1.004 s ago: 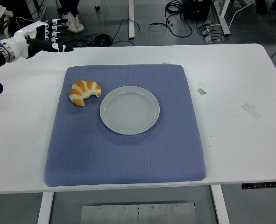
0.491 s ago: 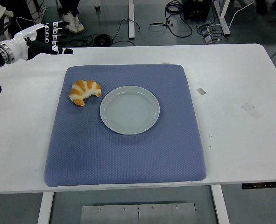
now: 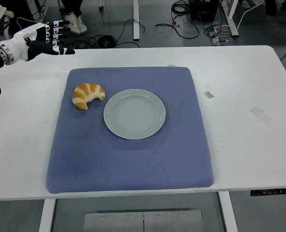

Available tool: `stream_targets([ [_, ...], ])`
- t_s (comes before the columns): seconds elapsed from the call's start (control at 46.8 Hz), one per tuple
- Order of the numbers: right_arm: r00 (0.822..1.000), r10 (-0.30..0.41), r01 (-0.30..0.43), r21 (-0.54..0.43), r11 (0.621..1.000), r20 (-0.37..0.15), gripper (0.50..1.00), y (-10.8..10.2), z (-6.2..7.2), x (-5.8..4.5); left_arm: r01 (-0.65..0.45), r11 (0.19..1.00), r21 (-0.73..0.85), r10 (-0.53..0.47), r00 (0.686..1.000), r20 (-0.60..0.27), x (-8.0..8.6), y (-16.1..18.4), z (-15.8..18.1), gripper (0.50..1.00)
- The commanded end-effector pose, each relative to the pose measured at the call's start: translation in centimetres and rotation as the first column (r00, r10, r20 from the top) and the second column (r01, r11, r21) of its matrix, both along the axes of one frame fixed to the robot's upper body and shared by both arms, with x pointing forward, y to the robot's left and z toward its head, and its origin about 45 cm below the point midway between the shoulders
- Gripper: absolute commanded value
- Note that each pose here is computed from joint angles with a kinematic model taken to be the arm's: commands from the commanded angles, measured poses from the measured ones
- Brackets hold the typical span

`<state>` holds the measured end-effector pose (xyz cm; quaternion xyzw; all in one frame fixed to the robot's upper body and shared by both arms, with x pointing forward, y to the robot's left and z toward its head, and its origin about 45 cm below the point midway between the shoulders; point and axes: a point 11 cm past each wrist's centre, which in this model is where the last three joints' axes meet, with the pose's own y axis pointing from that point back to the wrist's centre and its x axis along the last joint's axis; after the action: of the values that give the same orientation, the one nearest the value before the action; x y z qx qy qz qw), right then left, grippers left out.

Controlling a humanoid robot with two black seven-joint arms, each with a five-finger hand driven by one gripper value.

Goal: Place the bread on the plate

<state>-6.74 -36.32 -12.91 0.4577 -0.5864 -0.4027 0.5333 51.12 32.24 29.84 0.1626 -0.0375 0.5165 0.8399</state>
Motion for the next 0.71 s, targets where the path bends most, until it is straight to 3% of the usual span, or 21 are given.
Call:
stream_targets([
  [0.0,1.000,0.000,0.000,0.000,1.000,0.000,1.000,0.0,0.0,0.0,-0.006,1.000,0.002,0.006,1.000,-0.002,0.0,0.1,-0.2,0.981],
  [0.406,1.000,0.000,0.000,0.000,1.000,0.000,1.000,0.0,0.0,0.0,0.001,1.000,0.009,-0.001,1.000,-0.013,-0.2,-0.2,-0.8,0.981],
  [0.684,1.000,-0.001,0.001,0.000,1.000,0.000,1.000,0.0,0.0,0.0,0.066,0.986,0.153,-0.059,0.997,-0.054,-0.7,-0.4,-2.3,0.980],
])
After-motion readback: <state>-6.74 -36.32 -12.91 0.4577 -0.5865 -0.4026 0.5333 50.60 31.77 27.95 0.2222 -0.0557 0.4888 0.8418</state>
